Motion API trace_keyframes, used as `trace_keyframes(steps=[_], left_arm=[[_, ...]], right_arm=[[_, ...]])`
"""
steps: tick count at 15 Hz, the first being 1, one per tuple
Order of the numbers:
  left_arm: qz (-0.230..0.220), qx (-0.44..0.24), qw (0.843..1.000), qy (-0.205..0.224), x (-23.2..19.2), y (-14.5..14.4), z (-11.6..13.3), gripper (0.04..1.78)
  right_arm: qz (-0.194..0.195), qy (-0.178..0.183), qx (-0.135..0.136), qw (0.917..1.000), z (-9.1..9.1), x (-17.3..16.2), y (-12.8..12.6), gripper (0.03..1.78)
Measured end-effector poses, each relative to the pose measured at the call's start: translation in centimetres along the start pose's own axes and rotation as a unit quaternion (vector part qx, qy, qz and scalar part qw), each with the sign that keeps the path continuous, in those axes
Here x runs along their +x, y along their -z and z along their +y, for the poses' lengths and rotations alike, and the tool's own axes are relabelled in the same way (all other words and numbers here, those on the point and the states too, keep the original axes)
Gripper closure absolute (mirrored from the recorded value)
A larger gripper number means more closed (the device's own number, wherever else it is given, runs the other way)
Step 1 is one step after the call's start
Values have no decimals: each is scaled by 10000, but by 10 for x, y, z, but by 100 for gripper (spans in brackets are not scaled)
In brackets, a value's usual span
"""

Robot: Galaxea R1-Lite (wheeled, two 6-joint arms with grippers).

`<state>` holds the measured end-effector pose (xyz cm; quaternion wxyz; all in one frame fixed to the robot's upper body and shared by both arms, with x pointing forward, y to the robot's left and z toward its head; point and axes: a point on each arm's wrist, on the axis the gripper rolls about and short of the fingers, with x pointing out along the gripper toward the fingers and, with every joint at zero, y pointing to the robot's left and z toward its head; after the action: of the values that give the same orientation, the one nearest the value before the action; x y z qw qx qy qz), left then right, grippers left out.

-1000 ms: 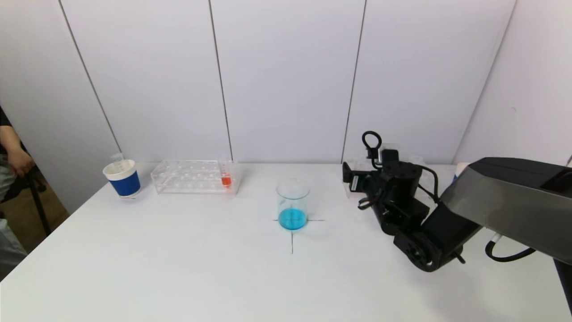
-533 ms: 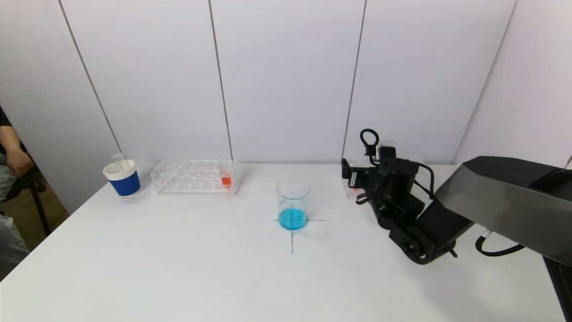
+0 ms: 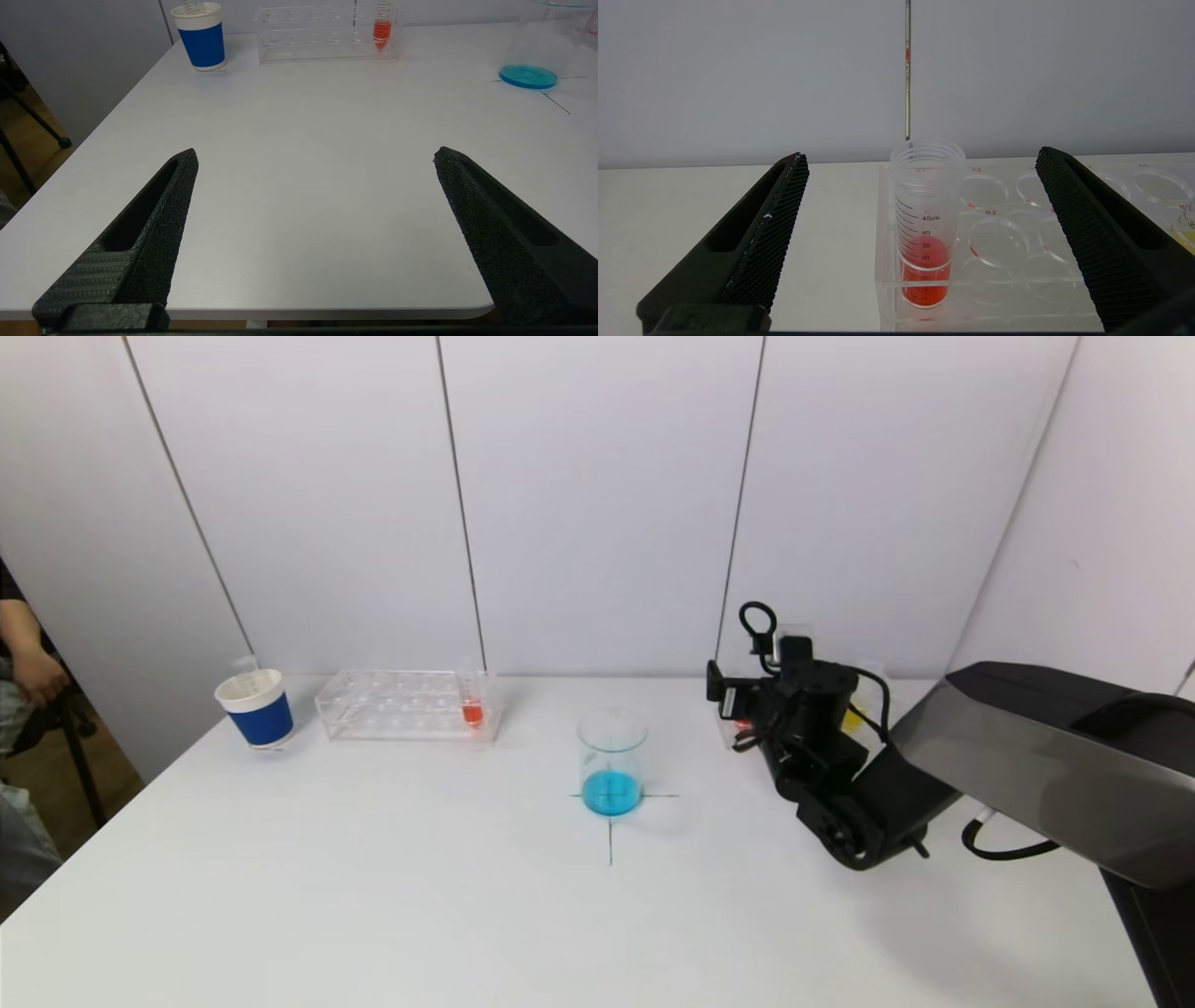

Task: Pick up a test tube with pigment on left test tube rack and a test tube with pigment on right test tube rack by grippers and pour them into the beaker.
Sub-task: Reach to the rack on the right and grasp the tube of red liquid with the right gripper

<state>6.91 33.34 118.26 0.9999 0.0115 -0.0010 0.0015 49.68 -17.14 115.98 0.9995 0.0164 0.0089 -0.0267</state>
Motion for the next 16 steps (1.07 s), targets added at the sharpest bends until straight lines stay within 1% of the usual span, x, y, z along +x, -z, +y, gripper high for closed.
trace_keyframes(steps=[4,7,9,16], left_arm=[[0,0,10000,2,0,0,0,6],[2,0,10000,4,0,0,0,6],[0,0,10000,0,0,0,0,6],[0,-2,10000,2,0,0,0,6]], right_arm=[[-15,-5,-23,10000,3,5,4,4],[-23,-4,-99,9999,3,7,6,4],[-36,-116,-94,9999,3,7,7,4],[-38,-186,-81,9998,-4,10,8,4]])
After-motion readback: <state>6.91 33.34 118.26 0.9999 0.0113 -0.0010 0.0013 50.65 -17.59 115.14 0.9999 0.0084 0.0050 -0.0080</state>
